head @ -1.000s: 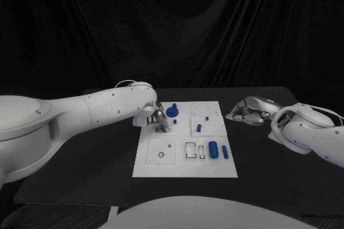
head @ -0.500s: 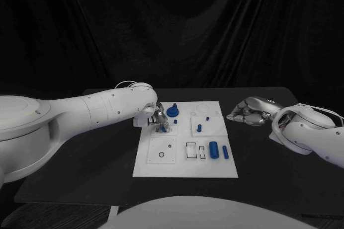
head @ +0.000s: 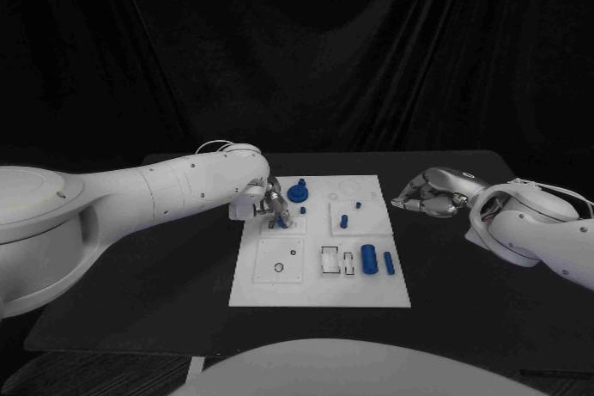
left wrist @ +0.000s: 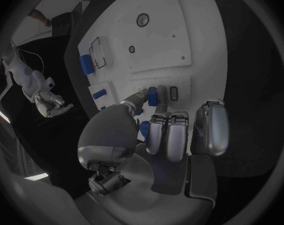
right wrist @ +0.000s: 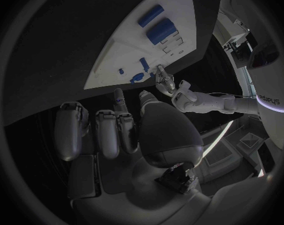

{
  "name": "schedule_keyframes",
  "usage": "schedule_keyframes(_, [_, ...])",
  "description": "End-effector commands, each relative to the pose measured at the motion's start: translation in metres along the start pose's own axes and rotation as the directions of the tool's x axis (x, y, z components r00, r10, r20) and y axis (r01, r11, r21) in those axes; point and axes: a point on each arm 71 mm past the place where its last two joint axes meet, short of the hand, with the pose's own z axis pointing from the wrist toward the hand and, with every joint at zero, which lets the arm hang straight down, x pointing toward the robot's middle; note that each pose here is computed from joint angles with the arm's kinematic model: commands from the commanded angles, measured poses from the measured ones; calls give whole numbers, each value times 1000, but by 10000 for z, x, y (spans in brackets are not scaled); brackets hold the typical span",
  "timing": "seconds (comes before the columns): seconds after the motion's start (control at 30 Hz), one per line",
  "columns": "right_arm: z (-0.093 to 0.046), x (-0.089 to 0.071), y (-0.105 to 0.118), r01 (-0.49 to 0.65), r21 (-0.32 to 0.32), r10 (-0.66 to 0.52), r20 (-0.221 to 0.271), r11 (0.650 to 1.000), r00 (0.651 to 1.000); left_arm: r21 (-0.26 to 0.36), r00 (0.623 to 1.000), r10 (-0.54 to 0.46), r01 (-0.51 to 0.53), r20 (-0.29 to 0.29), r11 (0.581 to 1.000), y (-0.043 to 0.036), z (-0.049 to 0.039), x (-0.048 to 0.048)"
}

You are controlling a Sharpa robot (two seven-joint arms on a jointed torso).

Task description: Assemble the parts on the task board

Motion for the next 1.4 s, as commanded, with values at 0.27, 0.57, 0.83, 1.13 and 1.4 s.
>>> schedule_keyframes(0.27, [-1, 15, -16, 1, 19, 0, -9, 1000, 1000, 13, 1000, -11, 11, 27, 1000, -13, -28, -7])
schedule_keyframes(0.57, [1, 17, -10, 0, 17, 0, -10, 1000, 1000, 11, 1000, 0, 0, 12, 1000, -26, -26, -1])
schedule_keyframes(0.83, [1, 18, -4, 0, 16, 0, -10, 1000, 1000, 11, 1000, 1, -2, 10, 1000, -41, -18, 4])
schedule_keyframes(1.13, [3, 21, 2, -1, 14, 1, -9, 1000, 1000, 16, 1000, 3, -3, 11, 1000, -69, -15, 11])
schedule_keyframes(1.4, [2, 21, 4, -1, 13, 1, -7, 1000, 1000, 16, 1000, 4, -4, 9, 1000, -74, -9, 17])
